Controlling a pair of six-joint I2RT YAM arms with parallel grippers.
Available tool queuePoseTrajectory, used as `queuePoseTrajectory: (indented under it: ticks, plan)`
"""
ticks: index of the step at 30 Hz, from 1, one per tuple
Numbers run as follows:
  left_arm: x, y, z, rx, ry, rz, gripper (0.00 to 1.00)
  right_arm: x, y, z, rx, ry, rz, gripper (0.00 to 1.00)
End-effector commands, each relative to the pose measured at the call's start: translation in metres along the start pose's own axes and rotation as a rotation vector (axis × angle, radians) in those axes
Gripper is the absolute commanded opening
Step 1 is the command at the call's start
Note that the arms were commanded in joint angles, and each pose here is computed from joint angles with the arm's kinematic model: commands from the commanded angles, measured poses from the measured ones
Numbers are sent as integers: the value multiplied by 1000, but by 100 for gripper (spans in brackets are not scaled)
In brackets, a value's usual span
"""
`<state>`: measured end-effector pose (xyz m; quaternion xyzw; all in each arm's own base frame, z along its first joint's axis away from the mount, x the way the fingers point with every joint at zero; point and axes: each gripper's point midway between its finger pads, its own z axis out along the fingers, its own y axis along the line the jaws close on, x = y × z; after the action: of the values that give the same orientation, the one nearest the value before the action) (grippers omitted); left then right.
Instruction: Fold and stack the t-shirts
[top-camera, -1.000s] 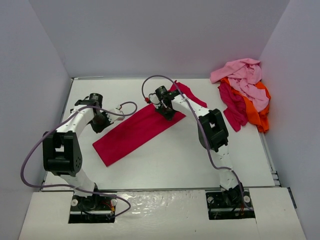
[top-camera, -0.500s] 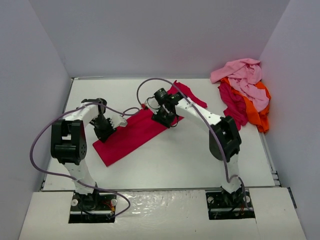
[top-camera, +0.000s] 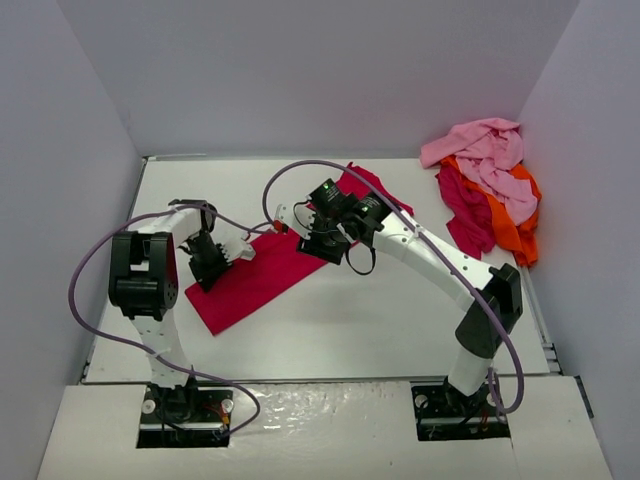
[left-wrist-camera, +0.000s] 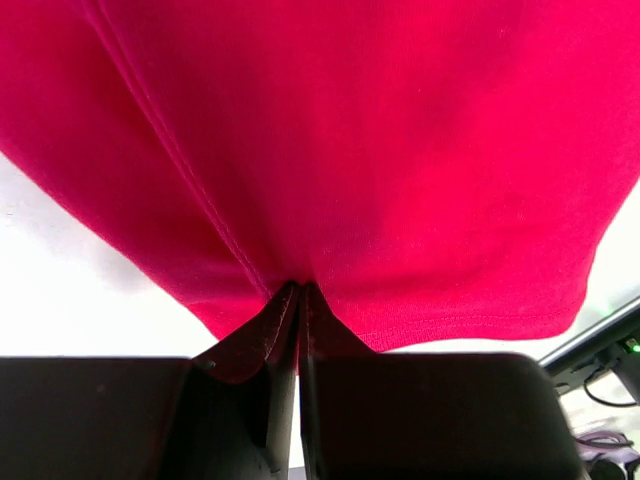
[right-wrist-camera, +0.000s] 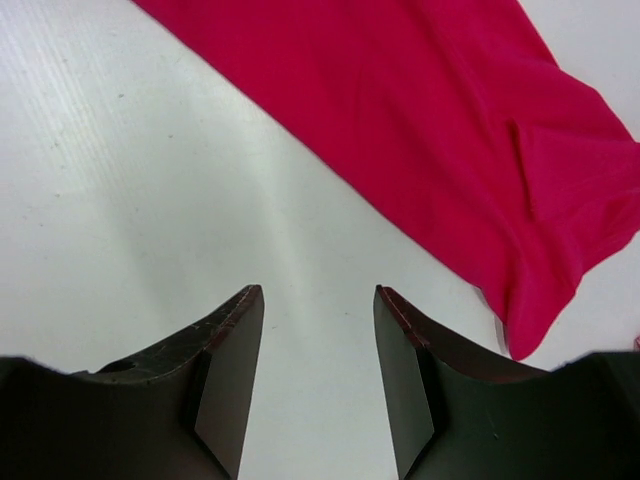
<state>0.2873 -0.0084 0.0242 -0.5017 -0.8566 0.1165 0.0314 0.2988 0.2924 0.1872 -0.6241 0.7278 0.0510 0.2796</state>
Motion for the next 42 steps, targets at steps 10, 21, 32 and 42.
queuePoseTrajectory:
  ticks: [10, 21, 32, 42]
  plan:
    - [7, -49, -1, 117, 29, -2, 0, -8, 97, 21, -278, 10, -172, 42]
    - [-28, -117, 34, 188, 95, 156, 0, -6, 146, 43, -342, 106, -290, 46]
    - [-103, -172, 34, 186, 24, 348, 0, -1, 161, 51, -337, 168, -358, 46]
    - [-125, -120, -87, -44, -281, 297, 2, -49, 108, -7, -106, 36, -342, 47]
